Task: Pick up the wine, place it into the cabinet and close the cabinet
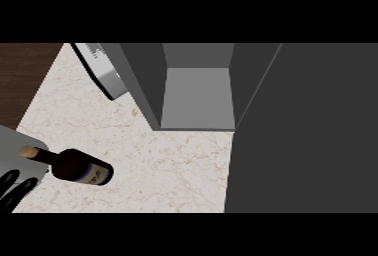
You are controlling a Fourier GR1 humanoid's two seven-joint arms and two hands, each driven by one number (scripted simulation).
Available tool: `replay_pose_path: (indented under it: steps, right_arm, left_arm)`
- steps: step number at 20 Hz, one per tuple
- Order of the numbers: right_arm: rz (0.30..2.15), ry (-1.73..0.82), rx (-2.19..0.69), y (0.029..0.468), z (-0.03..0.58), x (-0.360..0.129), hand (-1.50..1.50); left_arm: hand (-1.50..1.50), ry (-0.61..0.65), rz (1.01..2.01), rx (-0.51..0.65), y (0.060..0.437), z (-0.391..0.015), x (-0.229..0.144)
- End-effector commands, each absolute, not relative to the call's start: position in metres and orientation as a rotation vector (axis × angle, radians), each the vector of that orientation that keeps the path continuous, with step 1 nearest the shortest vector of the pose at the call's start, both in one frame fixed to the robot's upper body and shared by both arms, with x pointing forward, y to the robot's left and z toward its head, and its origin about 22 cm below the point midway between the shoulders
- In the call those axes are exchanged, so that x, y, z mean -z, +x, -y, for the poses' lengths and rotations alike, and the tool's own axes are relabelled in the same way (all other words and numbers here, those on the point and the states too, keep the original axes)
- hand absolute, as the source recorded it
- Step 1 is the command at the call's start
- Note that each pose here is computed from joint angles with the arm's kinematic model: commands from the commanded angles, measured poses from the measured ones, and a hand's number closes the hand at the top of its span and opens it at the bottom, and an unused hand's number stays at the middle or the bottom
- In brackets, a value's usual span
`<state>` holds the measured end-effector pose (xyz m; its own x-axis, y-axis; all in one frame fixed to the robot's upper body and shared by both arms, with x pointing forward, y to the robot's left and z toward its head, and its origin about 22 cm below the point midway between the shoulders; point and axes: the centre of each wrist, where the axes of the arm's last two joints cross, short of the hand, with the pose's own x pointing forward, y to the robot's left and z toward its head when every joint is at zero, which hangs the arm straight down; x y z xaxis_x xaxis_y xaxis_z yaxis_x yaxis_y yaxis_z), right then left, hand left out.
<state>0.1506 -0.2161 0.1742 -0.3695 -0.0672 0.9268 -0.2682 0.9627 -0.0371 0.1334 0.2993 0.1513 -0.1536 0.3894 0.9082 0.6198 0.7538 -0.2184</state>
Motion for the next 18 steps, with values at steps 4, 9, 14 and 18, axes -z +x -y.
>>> replay_pose_path:
  steps: [4, 9, 14, 18]
  right_arm:
    - [1.965, 0.24, -0.216, 0.138, 0.213, -0.186, -1.5]
    - [1.967, 0.242, -0.231, 0.139, 0.217, -0.196, -1.5]
    - [1.969, 0.25, -0.214, 0.142, 0.203, -0.197, -1.5]
    - [1.964, 0.256, -0.22, 0.12, 0.215, -0.21, -1.5]
  left_arm:
    - [-1.5, -0.864, 1.843, 0.274, 0.099, -0.28, -0.194]
    - [-1.5, -0.797, 1.837, 0.235, 0.101, -0.282, -0.2]
    - [-1.5, -0.764, 1.784, 0.191, 0.112, -0.3, -0.198]
    - [-1.5, -0.711, 1.778, 0.146, 0.11, -0.311, -0.196]
